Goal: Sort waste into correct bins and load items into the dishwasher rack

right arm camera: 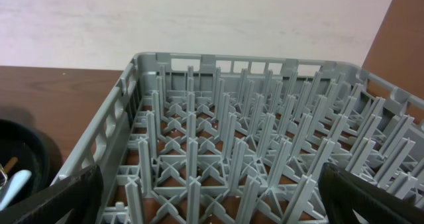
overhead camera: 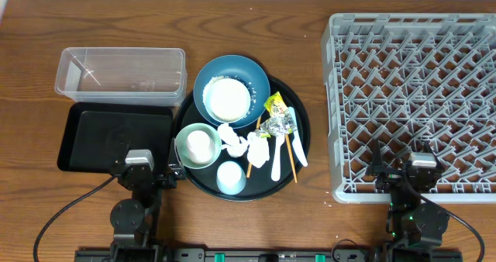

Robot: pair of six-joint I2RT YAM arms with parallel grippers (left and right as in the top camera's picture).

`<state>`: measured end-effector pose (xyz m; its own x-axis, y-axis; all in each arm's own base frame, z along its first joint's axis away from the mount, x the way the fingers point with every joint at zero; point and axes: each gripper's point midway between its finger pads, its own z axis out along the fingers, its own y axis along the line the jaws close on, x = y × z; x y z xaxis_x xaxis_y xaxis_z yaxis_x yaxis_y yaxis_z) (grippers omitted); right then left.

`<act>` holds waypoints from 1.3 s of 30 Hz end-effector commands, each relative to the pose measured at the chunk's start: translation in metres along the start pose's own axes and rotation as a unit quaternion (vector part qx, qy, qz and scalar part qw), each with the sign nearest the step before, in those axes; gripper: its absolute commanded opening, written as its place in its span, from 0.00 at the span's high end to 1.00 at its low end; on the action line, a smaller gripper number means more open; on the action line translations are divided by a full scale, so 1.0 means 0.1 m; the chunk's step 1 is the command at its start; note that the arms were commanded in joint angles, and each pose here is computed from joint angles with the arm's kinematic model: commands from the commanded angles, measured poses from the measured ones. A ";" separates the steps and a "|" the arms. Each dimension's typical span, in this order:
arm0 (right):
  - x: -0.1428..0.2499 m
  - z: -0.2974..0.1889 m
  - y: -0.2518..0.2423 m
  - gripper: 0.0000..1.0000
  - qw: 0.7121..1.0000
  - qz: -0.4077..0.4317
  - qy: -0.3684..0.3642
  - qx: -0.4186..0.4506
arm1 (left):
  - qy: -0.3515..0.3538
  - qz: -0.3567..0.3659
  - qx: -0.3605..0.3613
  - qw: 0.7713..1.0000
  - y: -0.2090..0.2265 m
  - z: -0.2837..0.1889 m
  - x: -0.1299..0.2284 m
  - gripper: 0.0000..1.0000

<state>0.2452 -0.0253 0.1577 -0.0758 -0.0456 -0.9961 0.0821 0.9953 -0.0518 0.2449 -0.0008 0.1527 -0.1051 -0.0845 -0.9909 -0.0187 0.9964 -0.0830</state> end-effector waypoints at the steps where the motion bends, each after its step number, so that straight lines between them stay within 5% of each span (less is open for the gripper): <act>1: 0.01 0.00 0.03 0.01 1.000 -0.005 0.001 -0.005 | 0.028 0.010 -0.014 0.999 0.06 0.01 0.18 0.02; 26: -0.15 -0.04 0.03 0.01 0.999 0.047 -0.010 -0.008 | 0.022 -0.014 -0.014 1.000 0.04 -0.02 0.00 0.02; 39: -0.62 -0.10 0.01 0.01 0.997 0.051 0.064 -0.009 | 0.150 -0.024 0.013 0.988 -0.13 -0.03 -0.41 0.02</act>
<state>0.2376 -0.0240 0.2024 -0.1770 0.0484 -0.9830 0.0900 0.9954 0.0328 0.2419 -0.0029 0.1733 -0.3788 -0.1099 -0.9189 -0.0415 0.9939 -0.1018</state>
